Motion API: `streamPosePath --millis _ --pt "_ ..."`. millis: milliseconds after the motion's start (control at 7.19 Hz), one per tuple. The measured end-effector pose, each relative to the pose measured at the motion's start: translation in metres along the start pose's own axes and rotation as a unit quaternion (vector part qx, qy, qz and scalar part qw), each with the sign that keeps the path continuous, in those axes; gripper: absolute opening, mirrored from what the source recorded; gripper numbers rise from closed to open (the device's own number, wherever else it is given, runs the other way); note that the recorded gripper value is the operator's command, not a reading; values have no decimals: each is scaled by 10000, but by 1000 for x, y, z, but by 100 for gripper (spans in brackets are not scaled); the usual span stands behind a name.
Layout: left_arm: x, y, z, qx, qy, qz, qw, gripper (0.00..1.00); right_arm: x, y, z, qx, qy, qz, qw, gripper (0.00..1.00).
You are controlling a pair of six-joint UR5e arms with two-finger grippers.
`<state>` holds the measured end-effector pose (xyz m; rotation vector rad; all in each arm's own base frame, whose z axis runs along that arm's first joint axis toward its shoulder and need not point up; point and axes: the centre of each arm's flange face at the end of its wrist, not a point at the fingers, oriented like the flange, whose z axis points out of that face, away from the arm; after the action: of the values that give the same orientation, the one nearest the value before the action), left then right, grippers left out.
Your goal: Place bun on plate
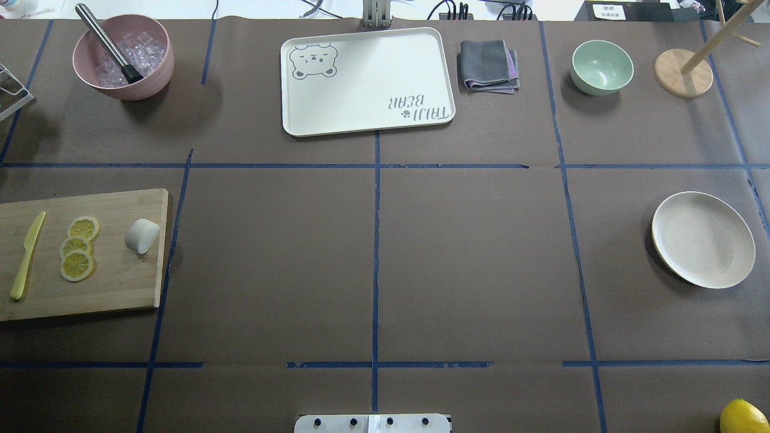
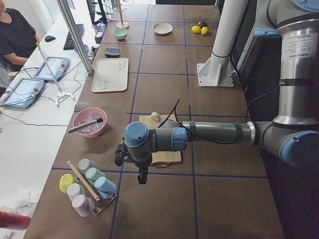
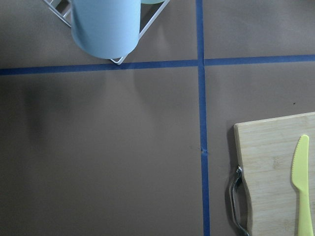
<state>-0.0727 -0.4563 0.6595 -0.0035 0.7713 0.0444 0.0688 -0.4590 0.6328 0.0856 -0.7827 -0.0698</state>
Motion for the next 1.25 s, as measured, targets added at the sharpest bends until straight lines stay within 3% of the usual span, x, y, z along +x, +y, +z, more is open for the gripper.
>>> streamPosePath --millis 1252 --pt "1 0 0 33 23 33 10000 100 -1 0 0 0 -22 -4 10000 100"
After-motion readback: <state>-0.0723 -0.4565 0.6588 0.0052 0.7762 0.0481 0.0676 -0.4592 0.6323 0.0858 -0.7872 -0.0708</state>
